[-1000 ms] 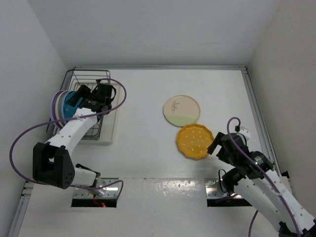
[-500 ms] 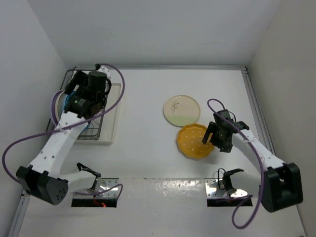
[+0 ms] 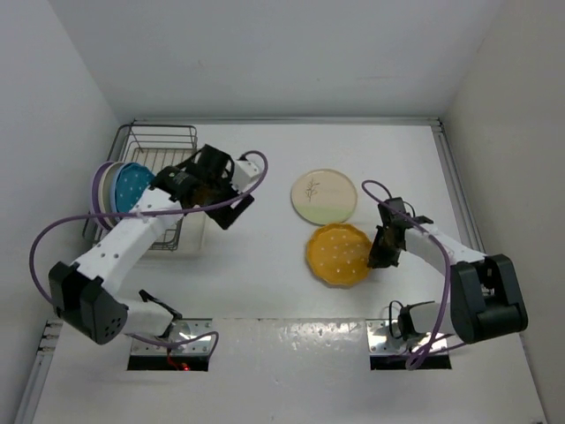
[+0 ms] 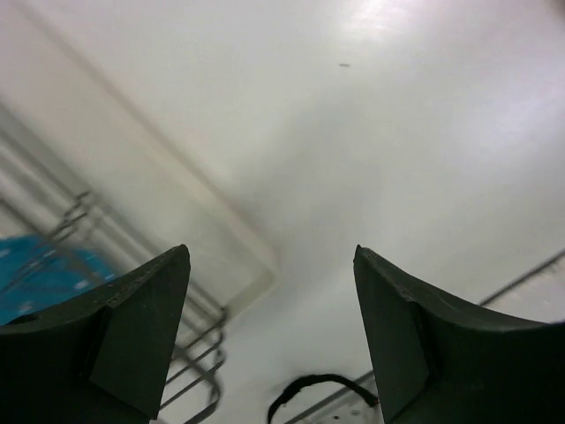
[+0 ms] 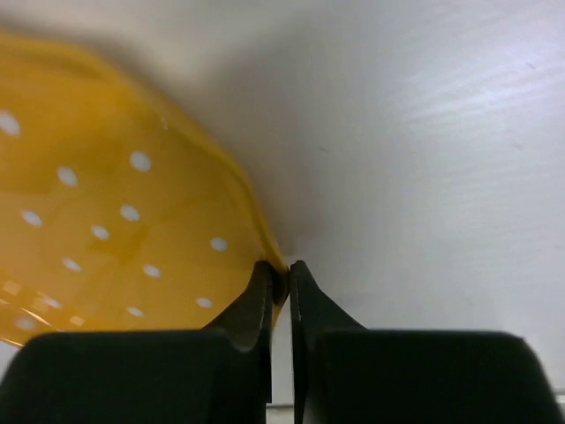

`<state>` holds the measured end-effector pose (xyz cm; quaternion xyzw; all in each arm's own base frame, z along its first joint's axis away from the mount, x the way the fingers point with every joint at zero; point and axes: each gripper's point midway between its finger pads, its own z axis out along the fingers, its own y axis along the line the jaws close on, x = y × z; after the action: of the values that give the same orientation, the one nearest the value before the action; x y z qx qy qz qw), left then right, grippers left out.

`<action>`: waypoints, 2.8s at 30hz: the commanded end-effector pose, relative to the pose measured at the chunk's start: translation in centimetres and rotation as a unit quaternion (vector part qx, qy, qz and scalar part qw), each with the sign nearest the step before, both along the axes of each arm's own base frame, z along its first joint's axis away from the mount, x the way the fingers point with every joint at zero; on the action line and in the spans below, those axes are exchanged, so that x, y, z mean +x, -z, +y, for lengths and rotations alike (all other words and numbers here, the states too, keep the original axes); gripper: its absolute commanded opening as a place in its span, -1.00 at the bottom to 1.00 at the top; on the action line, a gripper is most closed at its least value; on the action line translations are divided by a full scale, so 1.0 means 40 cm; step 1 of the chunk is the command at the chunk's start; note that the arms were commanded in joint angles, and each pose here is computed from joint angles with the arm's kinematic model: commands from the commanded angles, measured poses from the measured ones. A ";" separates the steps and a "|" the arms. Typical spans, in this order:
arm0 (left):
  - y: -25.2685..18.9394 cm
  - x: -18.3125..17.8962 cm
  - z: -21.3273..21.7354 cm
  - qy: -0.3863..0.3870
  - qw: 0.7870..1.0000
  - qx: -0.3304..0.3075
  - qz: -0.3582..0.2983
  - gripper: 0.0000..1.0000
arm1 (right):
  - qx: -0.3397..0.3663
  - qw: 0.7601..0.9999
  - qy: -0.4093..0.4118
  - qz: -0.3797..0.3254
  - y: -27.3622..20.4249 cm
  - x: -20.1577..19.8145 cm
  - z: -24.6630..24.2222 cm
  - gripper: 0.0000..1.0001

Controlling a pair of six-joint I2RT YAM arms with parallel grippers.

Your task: Load the plates into the dish rack

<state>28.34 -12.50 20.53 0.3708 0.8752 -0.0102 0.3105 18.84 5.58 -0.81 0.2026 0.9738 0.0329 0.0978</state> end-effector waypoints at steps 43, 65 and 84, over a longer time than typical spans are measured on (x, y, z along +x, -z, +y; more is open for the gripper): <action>0.517 -0.168 -0.456 0.166 0.933 -0.055 0.316 -1.00 | 0.058 0.971 -0.094 -0.212 -0.107 -0.043 0.228 -1.00; -0.421 0.149 0.204 -0.210 0.937 0.108 -0.257 -1.00 | 0.087 0.944 -0.221 -0.228 -0.242 -0.003 0.336 0.74; -0.403 0.091 0.592 -0.441 0.807 0.302 -0.252 -1.00 | 0.084 0.948 -0.202 -0.231 -0.197 -0.033 0.303 0.74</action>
<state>31.85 9.65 33.85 0.0879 0.8263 0.4569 0.3175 17.24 17.66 6.38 -0.0118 0.9467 0.1706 0.2731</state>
